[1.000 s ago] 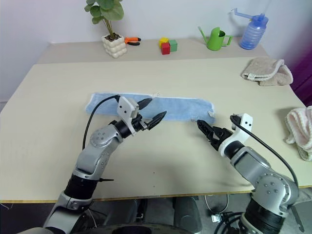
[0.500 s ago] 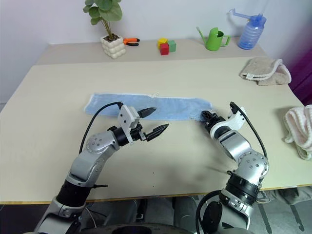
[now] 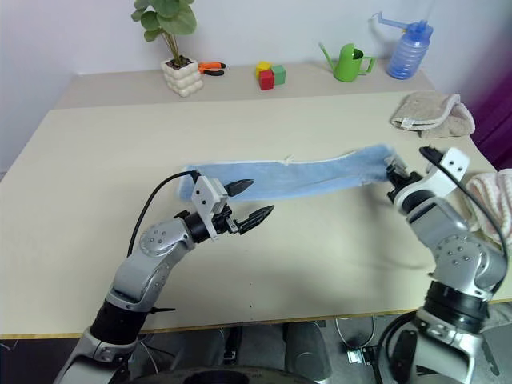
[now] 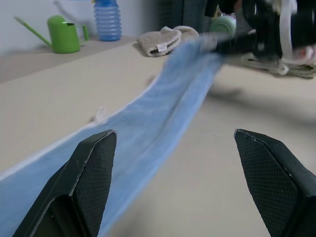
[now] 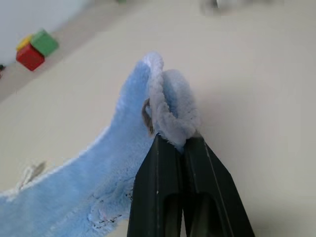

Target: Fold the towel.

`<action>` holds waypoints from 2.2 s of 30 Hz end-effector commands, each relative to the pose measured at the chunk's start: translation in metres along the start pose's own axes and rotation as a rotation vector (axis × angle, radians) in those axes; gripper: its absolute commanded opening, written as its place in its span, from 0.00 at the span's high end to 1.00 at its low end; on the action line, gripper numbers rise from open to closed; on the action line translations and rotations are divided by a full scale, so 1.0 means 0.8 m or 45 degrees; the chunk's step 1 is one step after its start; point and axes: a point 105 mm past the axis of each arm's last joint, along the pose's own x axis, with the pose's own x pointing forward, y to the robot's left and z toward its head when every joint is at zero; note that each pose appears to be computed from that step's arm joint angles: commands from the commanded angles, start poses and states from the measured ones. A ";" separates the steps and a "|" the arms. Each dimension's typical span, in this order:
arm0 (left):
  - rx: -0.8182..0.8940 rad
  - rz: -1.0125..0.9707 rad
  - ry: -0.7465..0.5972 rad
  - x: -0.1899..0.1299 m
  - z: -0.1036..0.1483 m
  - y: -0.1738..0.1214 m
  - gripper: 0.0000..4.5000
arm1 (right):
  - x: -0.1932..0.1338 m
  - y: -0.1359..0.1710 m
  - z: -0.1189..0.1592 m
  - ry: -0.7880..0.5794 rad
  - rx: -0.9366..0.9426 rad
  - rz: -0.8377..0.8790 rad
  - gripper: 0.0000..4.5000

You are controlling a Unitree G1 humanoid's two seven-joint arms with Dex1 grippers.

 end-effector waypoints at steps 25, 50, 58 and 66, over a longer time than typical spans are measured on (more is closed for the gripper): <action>0.033 0.015 -0.025 -0.001 0.007 -0.003 0.13 | -0.013 0.182 -0.108 0.165 -1.100 0.923 0.60; -0.257 0.546 0.169 -0.052 -0.031 0.045 0.13 | 0.037 0.138 -0.146 0.210 -0.968 0.755 0.99; -0.473 0.699 0.158 -0.086 -0.031 0.047 0.01 | 0.029 0.159 -0.090 -0.048 -0.934 0.806 0.82; -0.925 0.905 0.076 -0.101 -0.034 0.059 0.00 | 0.005 0.182 -0.057 -0.221 -1.089 0.912 0.17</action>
